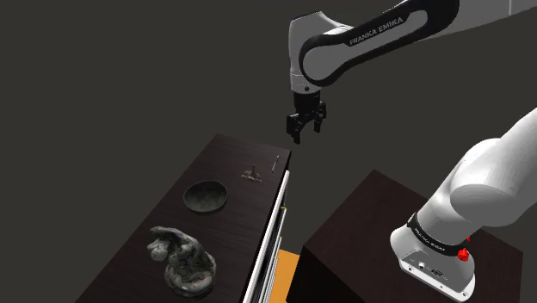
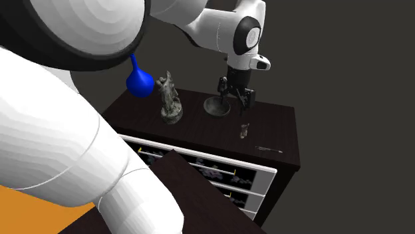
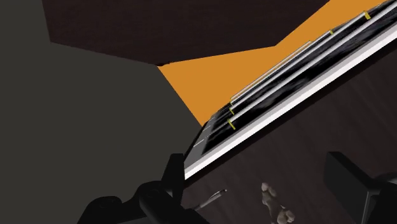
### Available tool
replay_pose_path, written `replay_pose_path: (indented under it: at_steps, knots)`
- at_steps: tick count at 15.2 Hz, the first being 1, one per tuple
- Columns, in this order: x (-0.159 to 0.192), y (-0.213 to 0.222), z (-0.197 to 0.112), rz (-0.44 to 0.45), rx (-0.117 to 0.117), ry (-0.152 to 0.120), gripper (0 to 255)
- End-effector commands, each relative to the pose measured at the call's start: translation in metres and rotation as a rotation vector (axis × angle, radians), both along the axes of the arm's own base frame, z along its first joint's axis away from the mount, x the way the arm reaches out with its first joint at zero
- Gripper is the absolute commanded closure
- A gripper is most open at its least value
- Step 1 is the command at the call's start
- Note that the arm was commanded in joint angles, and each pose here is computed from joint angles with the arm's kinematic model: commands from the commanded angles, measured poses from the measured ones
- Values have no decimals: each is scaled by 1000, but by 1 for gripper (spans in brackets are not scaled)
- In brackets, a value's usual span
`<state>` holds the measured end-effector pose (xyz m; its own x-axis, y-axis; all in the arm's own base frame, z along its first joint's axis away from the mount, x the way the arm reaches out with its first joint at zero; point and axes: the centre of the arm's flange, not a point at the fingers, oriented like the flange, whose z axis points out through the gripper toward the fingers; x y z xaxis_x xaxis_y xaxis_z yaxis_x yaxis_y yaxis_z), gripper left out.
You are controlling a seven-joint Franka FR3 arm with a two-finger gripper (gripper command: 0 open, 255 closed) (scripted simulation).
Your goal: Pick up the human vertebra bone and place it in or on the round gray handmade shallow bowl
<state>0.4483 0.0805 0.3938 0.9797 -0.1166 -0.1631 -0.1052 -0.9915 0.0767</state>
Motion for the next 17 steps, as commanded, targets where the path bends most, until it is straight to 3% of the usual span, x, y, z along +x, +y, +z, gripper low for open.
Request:
replay_pose_path:
  at_steps: [1,17]
  knots:
    - [16,5,-23,-3,-5,3,0]
    - [144,45,-194,-28,-53,38,0]
